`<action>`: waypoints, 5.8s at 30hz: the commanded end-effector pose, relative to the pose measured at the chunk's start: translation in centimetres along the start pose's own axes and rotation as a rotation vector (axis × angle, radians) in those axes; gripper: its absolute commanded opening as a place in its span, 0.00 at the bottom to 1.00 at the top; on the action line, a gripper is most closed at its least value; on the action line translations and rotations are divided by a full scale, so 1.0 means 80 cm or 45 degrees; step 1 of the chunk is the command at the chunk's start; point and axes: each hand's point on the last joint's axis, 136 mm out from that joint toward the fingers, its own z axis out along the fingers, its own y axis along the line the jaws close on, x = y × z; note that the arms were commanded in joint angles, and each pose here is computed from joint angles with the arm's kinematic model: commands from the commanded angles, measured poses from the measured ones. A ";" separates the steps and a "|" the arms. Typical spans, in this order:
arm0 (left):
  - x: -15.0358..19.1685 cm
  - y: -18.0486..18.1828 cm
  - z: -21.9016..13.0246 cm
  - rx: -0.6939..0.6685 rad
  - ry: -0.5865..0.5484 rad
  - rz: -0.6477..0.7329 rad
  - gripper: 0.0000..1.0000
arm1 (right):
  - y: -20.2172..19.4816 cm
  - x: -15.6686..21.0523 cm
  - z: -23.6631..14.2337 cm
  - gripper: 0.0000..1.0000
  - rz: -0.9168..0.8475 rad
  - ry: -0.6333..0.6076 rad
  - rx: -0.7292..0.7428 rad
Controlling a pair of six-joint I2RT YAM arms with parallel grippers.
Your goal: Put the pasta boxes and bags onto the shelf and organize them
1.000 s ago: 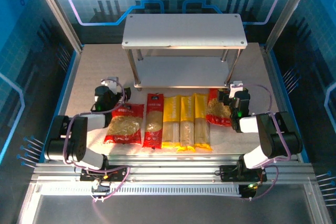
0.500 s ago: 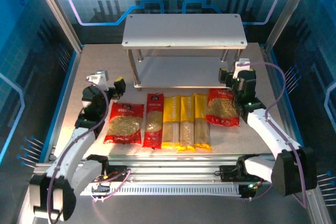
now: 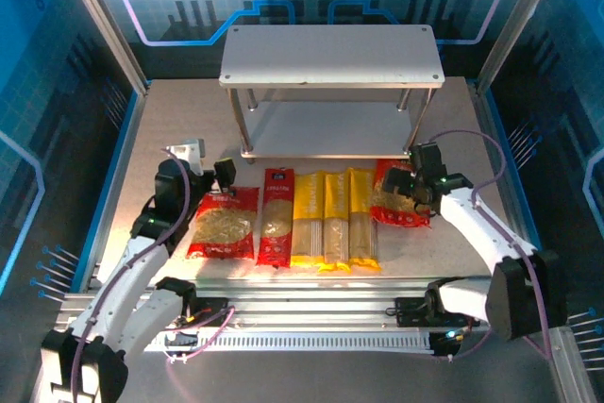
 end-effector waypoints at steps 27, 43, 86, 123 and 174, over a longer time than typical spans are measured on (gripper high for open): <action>0.004 -0.006 0.008 0.025 0.021 -0.039 0.78 | -0.016 0.012 0.083 0.95 0.013 0.277 0.108; 0.005 -0.005 0.007 0.024 0.023 -0.046 0.76 | -0.013 0.024 0.075 0.28 -0.022 0.324 0.046; -0.003 -0.012 0.006 0.053 0.010 -0.075 0.71 | 0.057 -0.034 -0.105 0.00 -0.144 -0.110 -0.359; -0.012 -0.016 0.010 0.053 0.019 -0.061 0.69 | 0.178 -0.156 -0.167 0.00 -0.279 -0.494 -0.589; -0.038 -0.028 -0.004 0.089 -0.013 -0.052 0.69 | 0.171 -0.260 -0.472 0.00 -0.379 -1.242 -0.696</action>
